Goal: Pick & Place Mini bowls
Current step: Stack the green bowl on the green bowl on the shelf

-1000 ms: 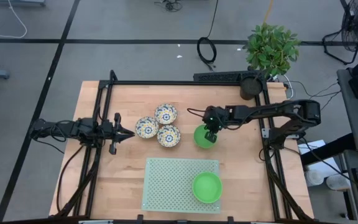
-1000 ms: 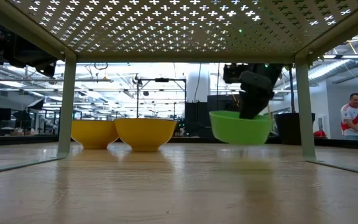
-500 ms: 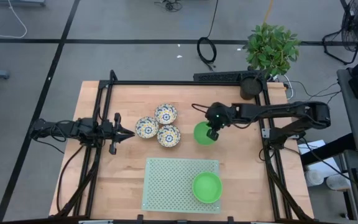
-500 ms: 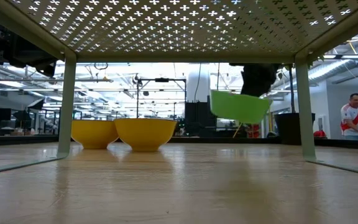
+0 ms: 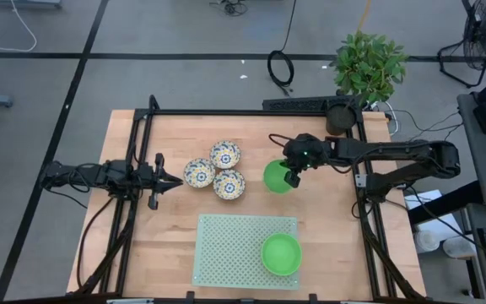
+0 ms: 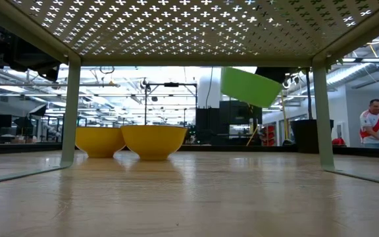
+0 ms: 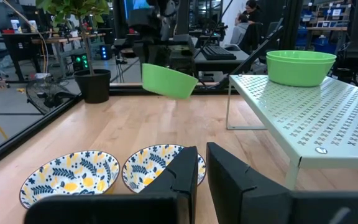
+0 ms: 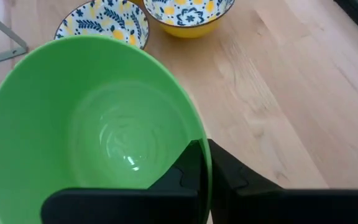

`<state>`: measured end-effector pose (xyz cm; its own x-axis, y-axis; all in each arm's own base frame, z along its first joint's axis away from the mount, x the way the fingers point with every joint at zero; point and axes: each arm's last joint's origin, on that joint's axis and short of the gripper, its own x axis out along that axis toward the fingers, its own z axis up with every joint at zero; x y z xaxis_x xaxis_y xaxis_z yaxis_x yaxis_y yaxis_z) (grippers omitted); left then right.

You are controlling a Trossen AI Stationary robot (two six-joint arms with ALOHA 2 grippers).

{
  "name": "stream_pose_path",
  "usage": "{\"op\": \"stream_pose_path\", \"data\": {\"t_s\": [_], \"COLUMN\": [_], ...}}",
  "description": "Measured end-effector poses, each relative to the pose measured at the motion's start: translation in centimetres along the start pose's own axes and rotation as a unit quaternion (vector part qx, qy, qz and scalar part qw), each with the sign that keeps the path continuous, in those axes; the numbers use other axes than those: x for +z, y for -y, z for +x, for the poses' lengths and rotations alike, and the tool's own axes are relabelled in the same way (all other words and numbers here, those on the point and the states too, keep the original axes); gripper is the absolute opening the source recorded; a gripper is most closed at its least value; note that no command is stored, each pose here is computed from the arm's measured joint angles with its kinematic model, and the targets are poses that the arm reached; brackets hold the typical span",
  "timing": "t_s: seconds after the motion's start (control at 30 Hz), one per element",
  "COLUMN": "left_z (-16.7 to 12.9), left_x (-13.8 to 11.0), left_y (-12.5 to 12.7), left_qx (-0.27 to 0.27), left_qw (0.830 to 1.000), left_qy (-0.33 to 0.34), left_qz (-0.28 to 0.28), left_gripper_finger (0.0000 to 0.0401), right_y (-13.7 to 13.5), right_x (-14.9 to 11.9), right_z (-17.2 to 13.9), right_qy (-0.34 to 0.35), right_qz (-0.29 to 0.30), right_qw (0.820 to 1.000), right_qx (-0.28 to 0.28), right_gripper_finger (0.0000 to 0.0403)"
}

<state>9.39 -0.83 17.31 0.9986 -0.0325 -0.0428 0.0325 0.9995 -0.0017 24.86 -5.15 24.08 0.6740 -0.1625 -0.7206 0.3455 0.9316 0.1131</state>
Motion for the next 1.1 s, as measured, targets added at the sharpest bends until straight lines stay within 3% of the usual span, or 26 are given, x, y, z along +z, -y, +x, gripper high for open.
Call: {"op": "stream_pose_path", "data": {"t_s": [0.43, 0.7, 0.97, 1.1], "left_z": [0.0, 0.0, 0.0, 0.0], "left_x": [0.0, 0.0, 0.0, 0.0], "left_y": [0.0, 0.0, 0.0, 0.0], "left_qx": [0.0, 0.0, 0.0, 0.0], "left_qw": [1.0, 1.0, 1.0, 1.0], "left_qy": [0.0, 0.0, 0.0, 0.0], "left_qz": [0.0, 0.0, 0.0, 0.0], "left_gripper_finger": [0.0037, 0.0037, 0.0037, 0.0037], "right_y": [-0.1, -0.6, -1.4, -2.1], "right_x": [0.7, 1.6, 2.6, 2.8], "right_z": [-2.7, -4.5, -5.3, -5.5], "right_qy": [0.061, 0.118, 0.167, 0.18], "right_qz": [0.005, -0.003, -0.025, -0.039], "right_qw": [0.998, 0.988, 0.966, 0.959], "right_qx": [0.014, 0.097, 0.195, 0.216], "right_gripper_finger": [0.0001, 0.0001, 0.0002, 0.0002]}}
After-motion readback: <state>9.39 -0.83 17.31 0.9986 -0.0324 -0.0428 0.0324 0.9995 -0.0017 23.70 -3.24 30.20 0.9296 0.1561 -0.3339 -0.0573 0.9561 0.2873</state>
